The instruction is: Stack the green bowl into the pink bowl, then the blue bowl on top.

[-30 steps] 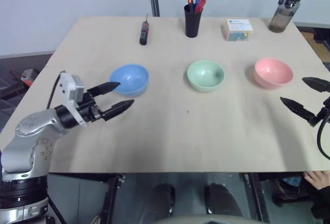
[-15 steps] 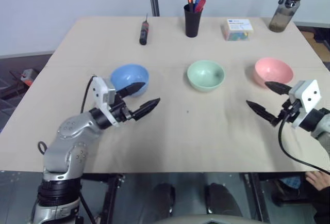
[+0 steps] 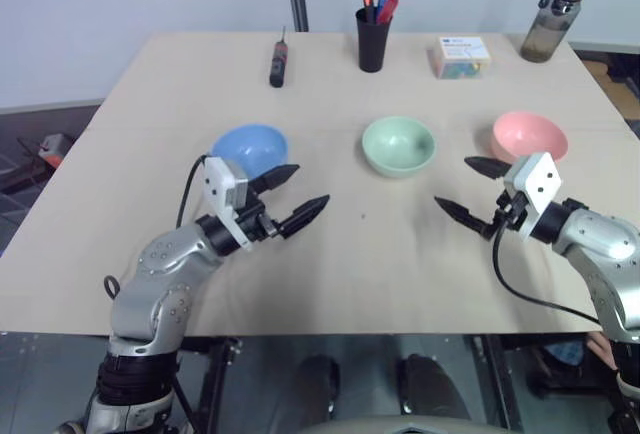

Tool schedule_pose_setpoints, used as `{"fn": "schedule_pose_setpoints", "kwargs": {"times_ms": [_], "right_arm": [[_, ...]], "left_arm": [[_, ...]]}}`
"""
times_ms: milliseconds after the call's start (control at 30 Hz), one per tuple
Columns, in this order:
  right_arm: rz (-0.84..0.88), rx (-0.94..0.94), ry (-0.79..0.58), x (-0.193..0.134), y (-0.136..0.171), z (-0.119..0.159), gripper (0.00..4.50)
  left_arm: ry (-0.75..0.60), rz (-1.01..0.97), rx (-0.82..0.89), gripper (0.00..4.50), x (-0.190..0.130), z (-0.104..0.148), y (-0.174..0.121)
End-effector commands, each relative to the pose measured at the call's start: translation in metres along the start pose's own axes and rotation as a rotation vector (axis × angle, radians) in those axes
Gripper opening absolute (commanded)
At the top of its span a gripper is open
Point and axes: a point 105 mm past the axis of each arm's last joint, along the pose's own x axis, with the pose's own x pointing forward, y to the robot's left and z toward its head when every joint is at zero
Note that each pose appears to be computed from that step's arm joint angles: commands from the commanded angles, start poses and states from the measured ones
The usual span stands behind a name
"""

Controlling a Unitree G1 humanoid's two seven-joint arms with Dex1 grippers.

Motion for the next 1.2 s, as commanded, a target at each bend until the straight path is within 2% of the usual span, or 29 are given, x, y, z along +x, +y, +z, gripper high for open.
{"fn": "schedule_pose_setpoints", "kwargs": {"times_ms": [33, 100, 200, 367, 500, 700, 767, 800, 867, 900, 933, 967, 1033, 1100, 1133, 1200], "right_arm": [[-0.078, -0.054, 0.071, 0.001, -0.024, -0.007, 4.35], [-0.067, -0.037, 0.130, 0.000, -0.034, -0.016, 4.35], [-0.145, -0.039, 0.227, -0.004, -0.064, -0.033, 4.35], [-0.230, -0.025, 0.298, -0.014, -0.098, -0.045, 4.35], [-0.242, -0.019, 0.352, -0.018, -0.114, -0.054, 4.35], [-0.223, -0.022, 0.360, -0.011, -0.124, -0.055, 4.35], [-0.221, -0.023, 0.367, -0.008, -0.127, -0.057, 3.84], [-0.217, -0.018, 0.370, -0.006, -0.128, -0.058, 3.73], [-0.210, -0.012, 0.379, -0.004, -0.129, -0.061, 3.02], [-0.208, -0.013, 0.384, -0.004, -0.129, -0.063, 2.49], [-0.200, -0.014, 0.388, -0.002, -0.129, -0.063, 2.38], [-0.193, -0.016, 0.391, -0.002, -0.129, -0.064, 1.86], [-0.178, -0.018, 0.395, -0.001, -0.128, -0.064, 1.40], [-0.165, -0.023, 0.397, 0.000, -0.127, -0.065, 0.69], [-0.161, -0.025, 0.399, 0.000, -0.126, -0.066, 0.15], [-0.155, -0.045, 0.402, 0.000, -0.126, -0.065, 0.03]], "left_arm": [[-0.015, -0.112, 0.064, 4.50, -0.009, 0.017, -0.017], [-0.004, -0.142, 0.077, 4.50, -0.014, 0.020, -0.021], [0.011, -0.177, 0.087, 4.50, -0.022, 0.026, -0.023], [0.039, -0.227, 0.105, 4.50, -0.029, 0.028, -0.027], [0.027, -0.257, 0.099, 4.50, -0.029, 0.035, -0.031], [0.039, -0.282, 0.119, 4.50, -0.031, 0.043, -0.034], [0.041, -0.293, 0.117, 4.50, -0.032, 0.047, -0.035], [0.043, -0.296, 0.116, 4.50, -0.032, 0.047, -0.035], [0.047, -0.301, 0.119, 4.50, -0.031, 0.048, -0.035], [0.048, -0.302, 0.122, 4.50, -0.031, 0.049, -0.035], [0.048, -0.302, 0.124, 4.50, -0.030, 0.049, -0.035], [0.047, -0.302, 0.125, 4.50, -0.029, 0.050, -0.035], [0.041, -0.296, 0.124, 4.50, -0.029, 0.051, -0.034], [0.039, -0.288, 0.125, 4.50, -0.030, 0.050, -0.034], [0.039, -0.286, 0.127, 4.50, -0.030, 0.049, -0.034], [0.031, -0.278, 0.125, 4.50, -0.029, 0.050, -0.033]]}}
